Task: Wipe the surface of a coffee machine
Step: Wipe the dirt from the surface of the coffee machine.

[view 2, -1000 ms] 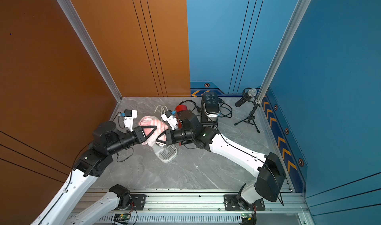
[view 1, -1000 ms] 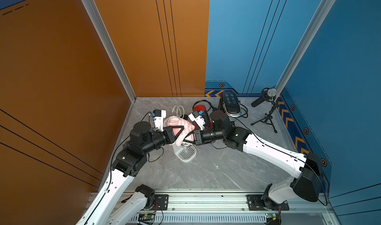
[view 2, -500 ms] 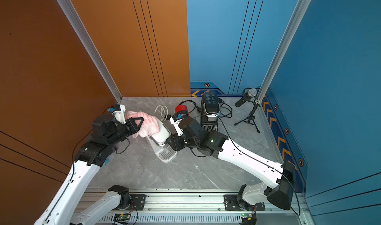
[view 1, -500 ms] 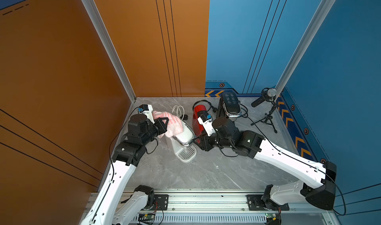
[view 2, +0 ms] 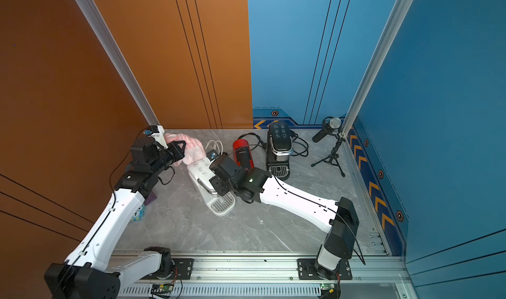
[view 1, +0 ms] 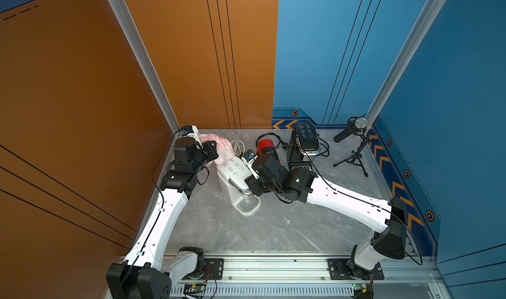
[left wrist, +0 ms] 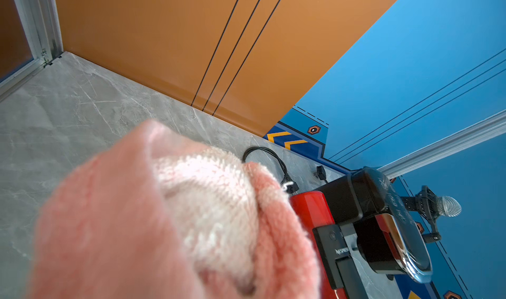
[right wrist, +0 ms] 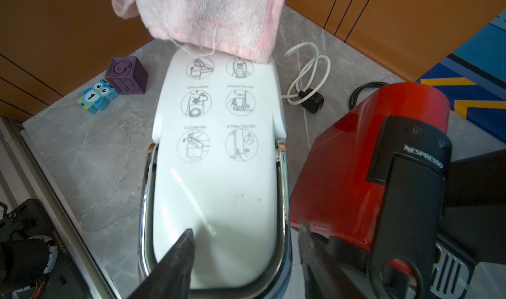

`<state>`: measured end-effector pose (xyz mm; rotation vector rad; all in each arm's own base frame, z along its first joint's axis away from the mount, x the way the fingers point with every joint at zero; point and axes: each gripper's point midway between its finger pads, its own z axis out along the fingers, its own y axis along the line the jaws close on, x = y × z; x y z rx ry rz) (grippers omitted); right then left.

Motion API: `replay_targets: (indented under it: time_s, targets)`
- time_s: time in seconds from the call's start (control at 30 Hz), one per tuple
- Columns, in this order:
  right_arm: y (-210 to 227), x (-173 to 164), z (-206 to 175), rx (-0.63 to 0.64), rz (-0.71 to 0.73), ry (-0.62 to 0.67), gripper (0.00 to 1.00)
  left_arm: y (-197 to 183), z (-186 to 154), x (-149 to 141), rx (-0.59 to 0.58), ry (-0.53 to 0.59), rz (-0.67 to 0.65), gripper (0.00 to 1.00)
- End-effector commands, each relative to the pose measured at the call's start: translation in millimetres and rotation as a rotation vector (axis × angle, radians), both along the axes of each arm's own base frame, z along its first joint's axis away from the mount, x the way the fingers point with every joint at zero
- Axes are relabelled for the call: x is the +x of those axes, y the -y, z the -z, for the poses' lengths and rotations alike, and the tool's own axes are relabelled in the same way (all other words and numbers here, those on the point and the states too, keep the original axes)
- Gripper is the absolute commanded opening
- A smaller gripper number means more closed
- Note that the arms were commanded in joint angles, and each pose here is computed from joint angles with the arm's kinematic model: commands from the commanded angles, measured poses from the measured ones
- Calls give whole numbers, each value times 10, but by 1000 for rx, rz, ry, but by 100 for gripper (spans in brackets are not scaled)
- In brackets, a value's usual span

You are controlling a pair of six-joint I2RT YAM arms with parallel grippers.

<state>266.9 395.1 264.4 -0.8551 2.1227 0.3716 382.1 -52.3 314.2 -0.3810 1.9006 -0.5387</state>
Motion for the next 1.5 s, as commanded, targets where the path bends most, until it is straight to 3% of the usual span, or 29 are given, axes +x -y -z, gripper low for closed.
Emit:
replay_targets:
  time_s: [0.0, 0.1, 0.2, 0.5, 0.93, 1.03, 1.3, 1.4, 1.47]
  targets:
    - [58, 23, -108, -61, -17, 61, 65, -59, 48, 90, 12, 52, -11, 0]
    - [-7, 15, -138, -48, -47, 74, 73, -169, 175, 131, 9, 31, -54, 0]
    - [-109, 60, -110, -37, -59, 70, 74, -182, 386, 202, -6, -13, -51, 0]
    - [-290, 104, 169, -13, -72, 0, 64, -134, 952, 249, -29, -96, -14, 0]
    - [-300, 29, 321, 3, -68, -56, 60, -139, 1723, 6, -49, -184, -43, 0]
    - [-321, 8, 297, 13, -77, -63, 60, -238, 1704, -55, -101, -157, -85, 0]
    - [-360, 5, 397, 6, -75, -86, 60, -374, 812, -99, -246, 50, -89, 0]
    - [-365, -16, 393, 11, -80, -92, 59, -353, 851, -78, -260, 29, -65, 0]
    - [-358, -17, 397, 11, -78, -94, 59, -346, 1067, -77, -262, -24, -70, 0]
